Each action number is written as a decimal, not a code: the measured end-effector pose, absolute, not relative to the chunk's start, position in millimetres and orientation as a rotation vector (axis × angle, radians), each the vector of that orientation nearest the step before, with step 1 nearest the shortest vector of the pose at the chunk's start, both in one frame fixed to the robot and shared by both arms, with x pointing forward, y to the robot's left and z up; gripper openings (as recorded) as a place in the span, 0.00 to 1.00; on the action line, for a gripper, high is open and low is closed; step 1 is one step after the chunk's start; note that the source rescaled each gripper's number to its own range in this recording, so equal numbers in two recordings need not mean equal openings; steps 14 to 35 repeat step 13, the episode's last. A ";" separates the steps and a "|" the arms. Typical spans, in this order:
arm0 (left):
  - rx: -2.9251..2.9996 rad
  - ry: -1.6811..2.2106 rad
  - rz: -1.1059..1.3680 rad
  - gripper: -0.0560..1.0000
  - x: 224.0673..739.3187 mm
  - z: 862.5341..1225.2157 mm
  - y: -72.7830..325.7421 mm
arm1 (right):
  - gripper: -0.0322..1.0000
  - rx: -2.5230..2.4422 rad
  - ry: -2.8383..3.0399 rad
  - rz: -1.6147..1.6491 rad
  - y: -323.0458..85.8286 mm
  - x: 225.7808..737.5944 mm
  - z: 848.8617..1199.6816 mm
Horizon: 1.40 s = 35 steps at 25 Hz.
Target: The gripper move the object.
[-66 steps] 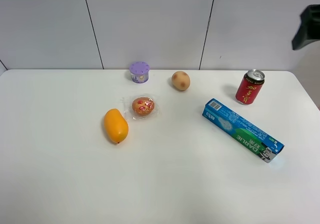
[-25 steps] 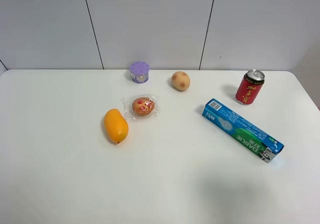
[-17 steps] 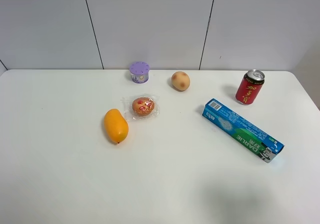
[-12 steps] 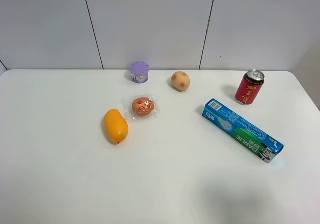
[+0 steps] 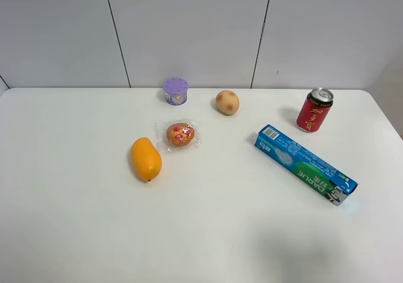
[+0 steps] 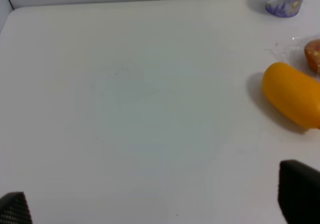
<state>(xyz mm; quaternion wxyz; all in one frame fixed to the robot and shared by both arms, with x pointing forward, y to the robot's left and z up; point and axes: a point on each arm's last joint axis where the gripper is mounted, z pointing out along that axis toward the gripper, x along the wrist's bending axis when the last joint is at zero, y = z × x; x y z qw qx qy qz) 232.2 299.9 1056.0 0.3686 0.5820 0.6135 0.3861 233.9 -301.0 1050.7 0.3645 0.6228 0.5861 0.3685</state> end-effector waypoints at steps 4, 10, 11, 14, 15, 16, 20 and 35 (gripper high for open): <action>1.494 1.575 0.991 1.00 232.2 1056.0 299.9 | 0.99 1.602 1.508 0.948 -301.0 233.9 1050.7; 1.494 1.575 0.991 1.00 232.2 1056.0 299.9 | 0.99 1.602 1.507 0.947 -301.1 233.9 1050.7; 1.494 1.575 0.991 1.00 232.2 1056.0 299.9 | 0.99 1.602 1.507 0.947 -301.1 233.9 1050.7; 1.494 1.575 0.991 1.00 232.2 1056.0 299.9 | 0.99 1.602 1.507 0.947 -301.1 233.9 1050.7; 1.494 1.575 0.991 1.00 232.2 1056.0 299.9 | 0.99 1.602 1.507 0.947 -301.1 233.9 1050.7; 1.494 1.575 0.991 1.00 232.2 1056.0 299.9 | 0.99 1.602 1.507 0.947 -301.1 233.9 1050.7; 1.494 1.575 0.991 1.00 232.2 1056.0 299.9 | 0.99 1.602 1.507 0.947 -301.1 233.9 1050.7; 1.494 1.575 0.991 1.00 232.2 1056.0 299.9 | 0.99 1.602 1.507 0.947 -301.1 233.9 1050.7</action>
